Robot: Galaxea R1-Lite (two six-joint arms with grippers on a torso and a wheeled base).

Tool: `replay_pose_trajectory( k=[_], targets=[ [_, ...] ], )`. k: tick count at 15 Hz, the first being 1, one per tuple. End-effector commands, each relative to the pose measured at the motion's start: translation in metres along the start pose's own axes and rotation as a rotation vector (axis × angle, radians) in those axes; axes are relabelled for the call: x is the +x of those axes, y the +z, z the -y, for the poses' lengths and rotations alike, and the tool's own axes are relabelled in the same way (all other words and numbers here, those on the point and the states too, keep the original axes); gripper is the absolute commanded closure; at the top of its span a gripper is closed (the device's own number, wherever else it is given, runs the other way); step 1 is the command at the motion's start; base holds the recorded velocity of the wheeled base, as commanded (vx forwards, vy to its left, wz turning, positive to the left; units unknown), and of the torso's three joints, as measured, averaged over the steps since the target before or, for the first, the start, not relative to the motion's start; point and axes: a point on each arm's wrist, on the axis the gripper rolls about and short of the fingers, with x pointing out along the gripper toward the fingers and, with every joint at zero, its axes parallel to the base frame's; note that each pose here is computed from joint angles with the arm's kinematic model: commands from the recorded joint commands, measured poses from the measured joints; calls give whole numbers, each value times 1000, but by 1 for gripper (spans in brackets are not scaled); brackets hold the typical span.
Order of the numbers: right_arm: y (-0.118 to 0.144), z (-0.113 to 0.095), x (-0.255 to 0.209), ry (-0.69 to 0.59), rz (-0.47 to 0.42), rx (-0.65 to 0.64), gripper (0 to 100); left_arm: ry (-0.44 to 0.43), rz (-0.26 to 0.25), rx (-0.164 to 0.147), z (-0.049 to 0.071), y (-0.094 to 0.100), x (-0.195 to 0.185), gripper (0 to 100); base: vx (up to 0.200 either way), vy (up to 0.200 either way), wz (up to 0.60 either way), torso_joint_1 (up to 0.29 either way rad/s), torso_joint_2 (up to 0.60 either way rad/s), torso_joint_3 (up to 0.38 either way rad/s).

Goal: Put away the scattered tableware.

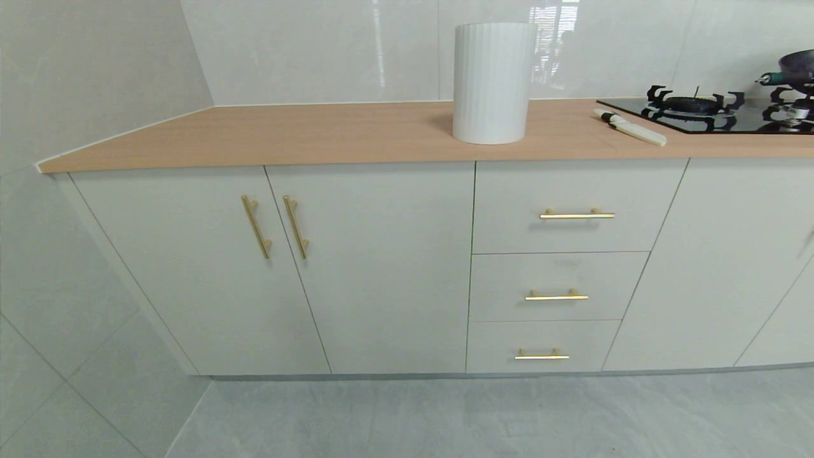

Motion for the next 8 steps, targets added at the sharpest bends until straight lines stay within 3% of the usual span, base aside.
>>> replay_pose_trajectory(
  k=[1,8],
  targets=[
    [-1,0,0,4,-10,-5,0,0,1,0,0,0,0,0,0,0,0,0,0,0],
    [-1,0,0,-4,-10,3,0,0,1,3,0,0,0,0,0,0,0,0,0,0]
  ],
)
